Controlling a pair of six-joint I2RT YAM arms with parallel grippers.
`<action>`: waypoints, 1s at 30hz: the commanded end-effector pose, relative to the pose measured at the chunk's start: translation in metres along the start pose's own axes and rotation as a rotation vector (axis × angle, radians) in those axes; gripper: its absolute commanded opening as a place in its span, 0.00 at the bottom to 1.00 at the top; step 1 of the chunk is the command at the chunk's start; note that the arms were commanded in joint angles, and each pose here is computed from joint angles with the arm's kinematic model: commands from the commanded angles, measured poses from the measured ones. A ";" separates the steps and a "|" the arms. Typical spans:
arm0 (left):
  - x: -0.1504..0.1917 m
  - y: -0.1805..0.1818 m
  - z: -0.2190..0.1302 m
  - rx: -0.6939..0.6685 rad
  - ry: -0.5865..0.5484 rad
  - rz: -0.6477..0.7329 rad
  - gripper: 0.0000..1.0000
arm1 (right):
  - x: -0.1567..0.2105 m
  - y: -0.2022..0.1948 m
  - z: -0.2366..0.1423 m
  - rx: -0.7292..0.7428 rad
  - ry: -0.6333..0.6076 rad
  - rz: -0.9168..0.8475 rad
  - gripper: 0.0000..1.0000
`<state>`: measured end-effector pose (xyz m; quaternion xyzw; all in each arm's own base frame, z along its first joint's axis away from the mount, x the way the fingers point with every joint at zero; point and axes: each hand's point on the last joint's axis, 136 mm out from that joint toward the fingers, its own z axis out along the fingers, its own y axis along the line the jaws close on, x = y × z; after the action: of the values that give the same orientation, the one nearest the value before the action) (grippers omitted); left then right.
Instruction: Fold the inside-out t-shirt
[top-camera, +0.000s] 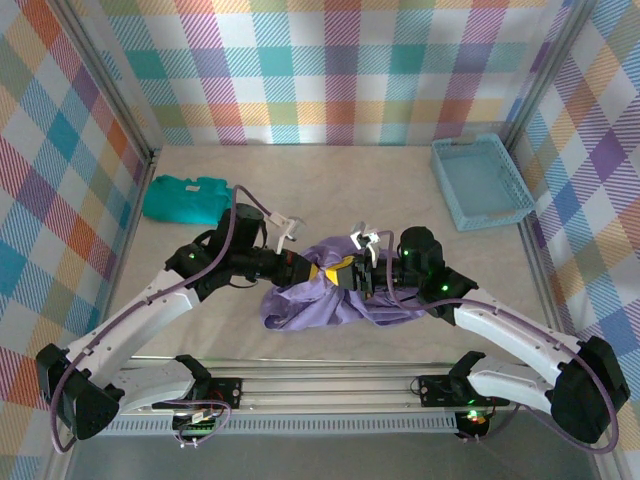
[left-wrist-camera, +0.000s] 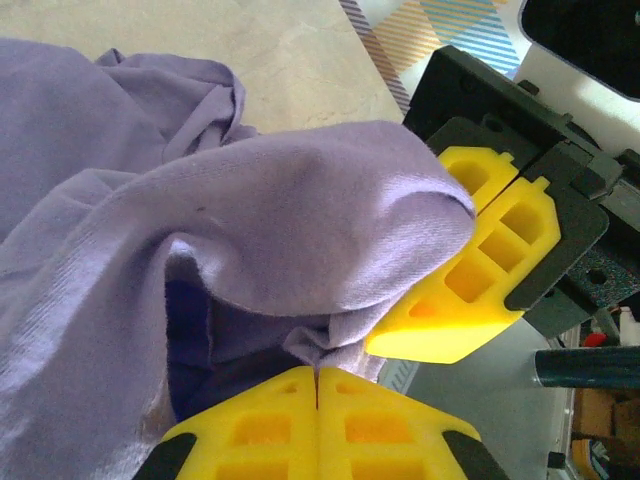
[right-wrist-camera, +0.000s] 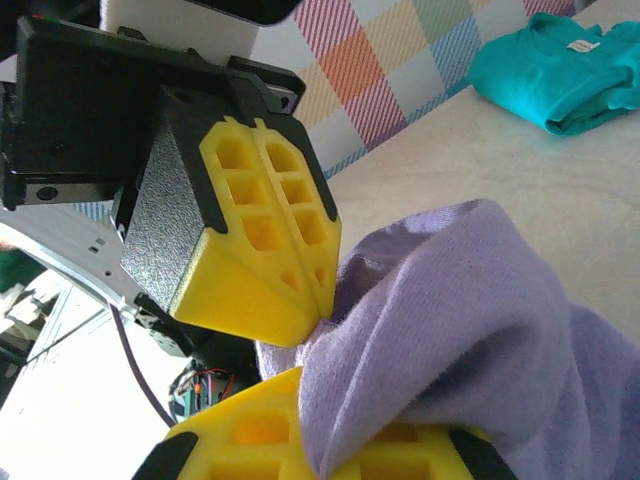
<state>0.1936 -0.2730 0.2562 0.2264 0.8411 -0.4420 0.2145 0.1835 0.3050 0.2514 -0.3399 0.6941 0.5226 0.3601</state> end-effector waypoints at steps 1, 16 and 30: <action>-0.018 -0.017 -0.020 0.006 -0.115 0.106 0.02 | -0.008 -0.002 -0.007 0.051 -0.014 -0.032 0.11; -0.025 -0.040 -0.049 0.041 -0.254 0.294 0.01 | 0.007 -0.017 0.003 0.093 0.014 0.027 0.43; -0.036 -0.056 -0.047 0.116 -0.357 0.330 0.02 | -0.008 -0.035 0.033 0.102 0.009 0.232 0.49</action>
<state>0.1879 -0.2615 0.3178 0.2793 0.7478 -0.4587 0.3903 0.2212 0.3135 0.2168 -0.2540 0.7780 0.4764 0.3213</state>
